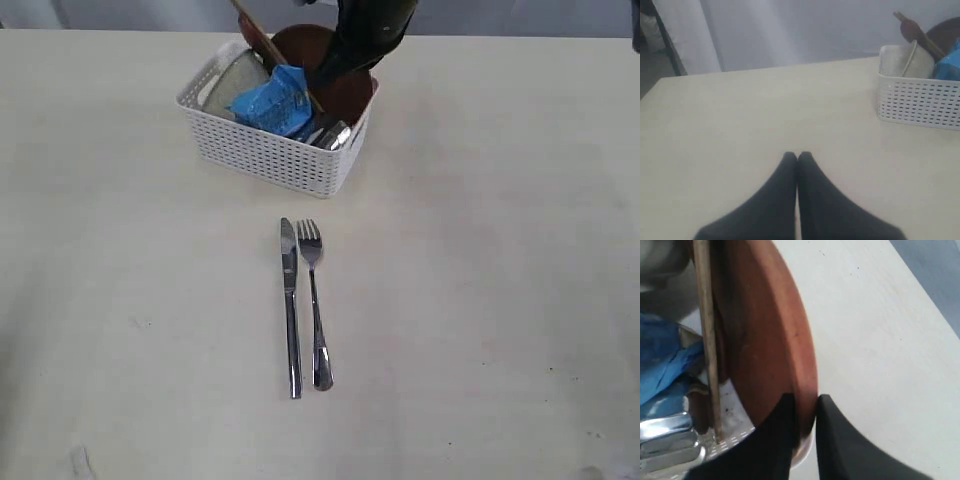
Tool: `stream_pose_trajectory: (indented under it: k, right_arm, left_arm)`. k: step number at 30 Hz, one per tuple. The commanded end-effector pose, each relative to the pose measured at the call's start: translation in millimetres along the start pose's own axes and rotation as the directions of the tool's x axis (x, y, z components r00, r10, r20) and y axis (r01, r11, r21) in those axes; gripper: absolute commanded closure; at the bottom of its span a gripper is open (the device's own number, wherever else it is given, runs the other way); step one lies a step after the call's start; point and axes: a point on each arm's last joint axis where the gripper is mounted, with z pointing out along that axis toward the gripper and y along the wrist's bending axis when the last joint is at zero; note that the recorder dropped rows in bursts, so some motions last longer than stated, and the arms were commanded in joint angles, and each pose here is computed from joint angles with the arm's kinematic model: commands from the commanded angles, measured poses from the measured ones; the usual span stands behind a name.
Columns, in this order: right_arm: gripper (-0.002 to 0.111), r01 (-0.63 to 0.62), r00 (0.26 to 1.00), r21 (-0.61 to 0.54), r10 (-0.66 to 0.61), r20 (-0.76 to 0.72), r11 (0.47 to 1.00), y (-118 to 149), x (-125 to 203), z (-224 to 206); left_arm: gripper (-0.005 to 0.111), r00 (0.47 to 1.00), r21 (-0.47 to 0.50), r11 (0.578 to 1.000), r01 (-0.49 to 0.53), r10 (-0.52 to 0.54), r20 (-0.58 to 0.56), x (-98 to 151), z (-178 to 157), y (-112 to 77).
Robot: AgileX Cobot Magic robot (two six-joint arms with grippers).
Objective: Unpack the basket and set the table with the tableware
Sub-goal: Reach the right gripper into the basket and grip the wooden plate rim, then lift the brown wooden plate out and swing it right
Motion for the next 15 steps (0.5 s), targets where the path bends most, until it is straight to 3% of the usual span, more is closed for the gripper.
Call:
stream_pose_trajectory:
  k: [1,12,15]
  right_arm:
    - [0.109,0.001,0.999,0.037,-0.002,0.044,0.999,-11,-7,-27]
    - [0.109,-0.035,0.993,0.075,0.026,0.113,0.997,-24,-14,-73]
    - [0.109,-0.067,0.994,0.135,0.054,0.095,0.989,-33,-11,-86]
  left_arm:
    - [0.107,1.000,-0.004,1.000,-0.004,0.004,0.008,0,0,0.2]
    - [0.107,1.000,-0.004,1.000,-0.004,0.004,0.008,0,0,0.2]
    - [0.107,1.000,-0.004,1.000,-0.004,0.004,0.008,0,0,0.2]
